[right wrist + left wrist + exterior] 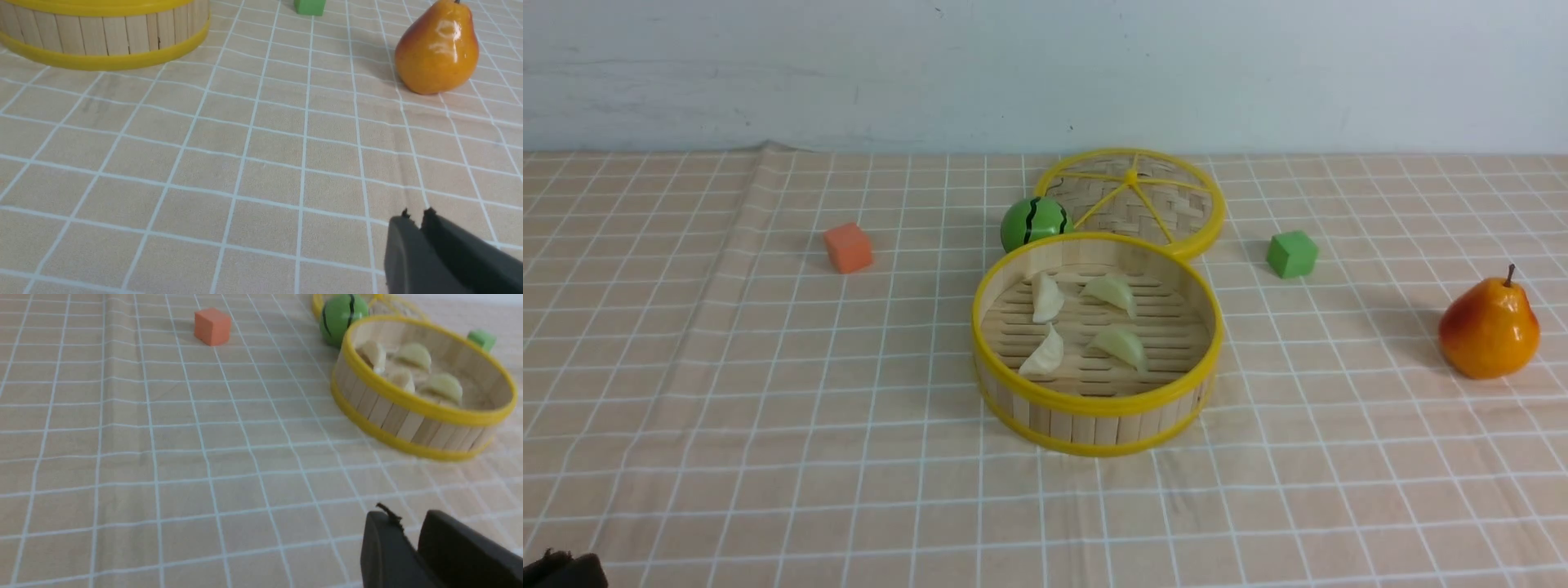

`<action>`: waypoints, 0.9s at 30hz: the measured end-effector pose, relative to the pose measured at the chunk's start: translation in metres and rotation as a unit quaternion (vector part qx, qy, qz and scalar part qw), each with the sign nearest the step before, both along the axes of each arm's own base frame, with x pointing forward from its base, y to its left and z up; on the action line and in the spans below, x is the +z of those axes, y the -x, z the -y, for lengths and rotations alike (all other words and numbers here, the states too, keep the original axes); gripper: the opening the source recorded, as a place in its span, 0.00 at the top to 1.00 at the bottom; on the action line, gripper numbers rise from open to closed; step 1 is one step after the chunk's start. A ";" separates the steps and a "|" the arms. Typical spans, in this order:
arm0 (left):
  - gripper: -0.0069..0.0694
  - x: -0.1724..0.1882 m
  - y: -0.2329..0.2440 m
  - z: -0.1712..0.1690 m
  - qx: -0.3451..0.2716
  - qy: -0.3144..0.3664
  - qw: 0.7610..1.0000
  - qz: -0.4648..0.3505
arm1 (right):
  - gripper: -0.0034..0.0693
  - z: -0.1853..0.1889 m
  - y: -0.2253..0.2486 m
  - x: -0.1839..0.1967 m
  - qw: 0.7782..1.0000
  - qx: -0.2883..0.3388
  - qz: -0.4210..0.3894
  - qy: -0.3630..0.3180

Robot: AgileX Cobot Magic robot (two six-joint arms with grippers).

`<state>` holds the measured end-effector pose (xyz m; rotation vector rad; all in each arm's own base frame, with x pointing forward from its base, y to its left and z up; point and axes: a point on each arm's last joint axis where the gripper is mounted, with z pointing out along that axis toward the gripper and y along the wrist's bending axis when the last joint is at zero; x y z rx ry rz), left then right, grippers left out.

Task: Put the dumplings into the steamer on the table with the brown tablecloth.

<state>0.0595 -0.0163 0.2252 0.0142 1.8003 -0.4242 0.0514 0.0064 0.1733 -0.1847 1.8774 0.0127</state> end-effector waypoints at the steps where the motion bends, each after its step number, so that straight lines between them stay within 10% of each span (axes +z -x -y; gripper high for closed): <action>1: 0.74 -0.003 0.001 -0.001 0.019 0.031 0.999 0.025 | 0.87 0.000 0.000 0.000 1.000 0.000 0.000 0.000; 7: 0.87 -0.019 0.004 -0.007 0.071 0.045 0.988 0.134 | 0.86 0.000 0.000 0.000 1.000 0.000 0.000 0.000; 17: 0.93 -0.056 0.007 -0.010 0.089 -0.015 0.995 -0.049 | 0.84 0.000 0.000 0.000 1.000 0.001 0.000 0.003; 27: 0.93 -0.058 0.008 -0.010 0.086 -0.024 0.994 -0.057 | 0.82 0.000 0.000 0.000 1.000 0.001 0.000 0.003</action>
